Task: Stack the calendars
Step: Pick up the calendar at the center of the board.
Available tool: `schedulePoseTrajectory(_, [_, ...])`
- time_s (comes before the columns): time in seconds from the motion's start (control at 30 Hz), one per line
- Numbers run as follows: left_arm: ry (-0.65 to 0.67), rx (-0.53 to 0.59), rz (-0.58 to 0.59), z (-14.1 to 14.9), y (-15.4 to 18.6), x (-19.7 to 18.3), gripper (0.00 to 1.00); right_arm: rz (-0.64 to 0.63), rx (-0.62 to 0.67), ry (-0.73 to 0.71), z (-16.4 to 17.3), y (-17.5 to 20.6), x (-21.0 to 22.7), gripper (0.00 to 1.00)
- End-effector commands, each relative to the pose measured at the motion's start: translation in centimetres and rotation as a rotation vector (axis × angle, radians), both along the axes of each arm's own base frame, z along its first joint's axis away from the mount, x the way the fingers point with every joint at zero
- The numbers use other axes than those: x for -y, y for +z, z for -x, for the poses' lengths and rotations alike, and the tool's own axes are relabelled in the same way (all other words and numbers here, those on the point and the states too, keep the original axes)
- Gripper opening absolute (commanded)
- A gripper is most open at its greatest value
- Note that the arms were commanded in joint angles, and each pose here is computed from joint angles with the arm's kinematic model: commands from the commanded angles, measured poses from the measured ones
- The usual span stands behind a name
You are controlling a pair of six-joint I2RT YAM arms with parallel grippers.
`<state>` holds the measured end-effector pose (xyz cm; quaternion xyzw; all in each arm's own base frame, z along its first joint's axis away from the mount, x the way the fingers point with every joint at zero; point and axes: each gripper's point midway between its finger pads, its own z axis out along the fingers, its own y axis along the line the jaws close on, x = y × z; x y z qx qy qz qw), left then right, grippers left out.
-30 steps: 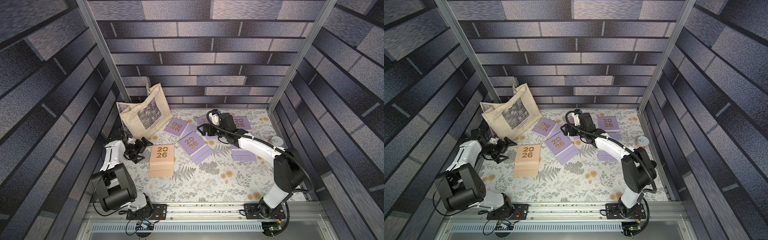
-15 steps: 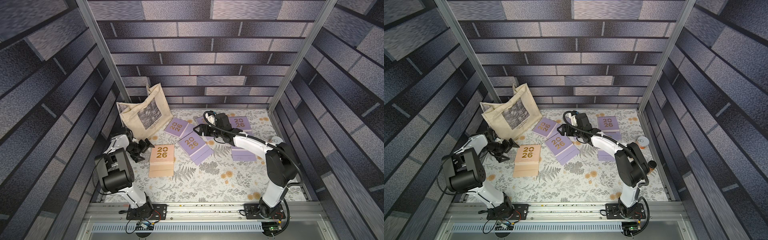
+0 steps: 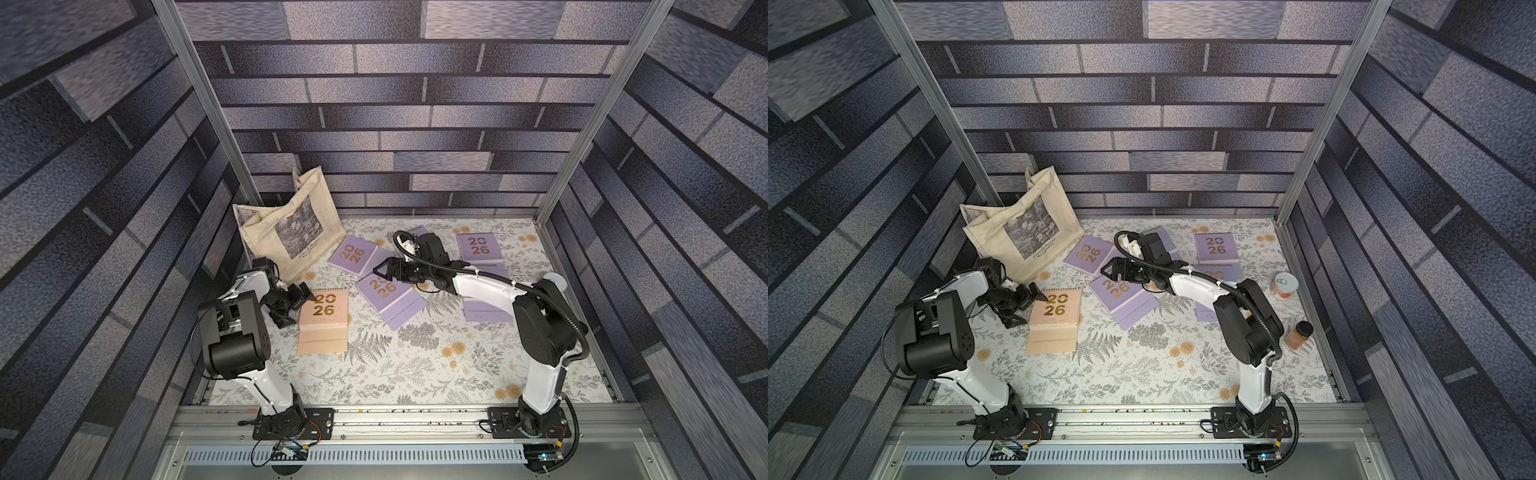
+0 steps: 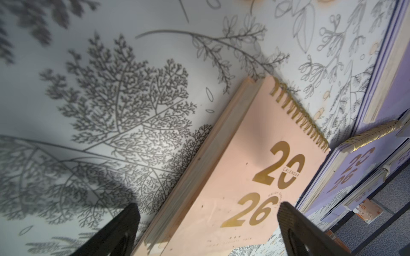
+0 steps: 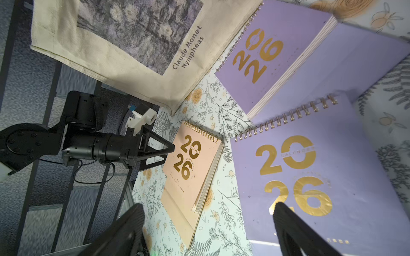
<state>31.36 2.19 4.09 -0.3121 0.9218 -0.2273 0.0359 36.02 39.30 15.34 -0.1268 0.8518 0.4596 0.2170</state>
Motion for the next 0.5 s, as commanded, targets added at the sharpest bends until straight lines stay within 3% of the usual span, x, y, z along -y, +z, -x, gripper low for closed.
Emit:
schedulePoseTrajectory(0.0, [0.009, -0.032, -0.021, 0.5, -1.0, 0.1, 1.00, -0.030, -0.023, 0.027, 0.3, 0.1, -1.4, 0.93])
schedulePoseTrajectory(0.27, [0.007, -0.006, 0.011, 0.0, -1.5, 1.2, 1.00, -0.031, -0.076, 0.080, 1.8, -0.8, -2.9, 0.93])
schedulePoseTrajectory(0.47, [0.029, 0.048, 0.112, -0.6, -2.0, 2.9, 1.00, -0.026, -0.133, 0.103, 2.7, -2.0, -3.4, 0.93])
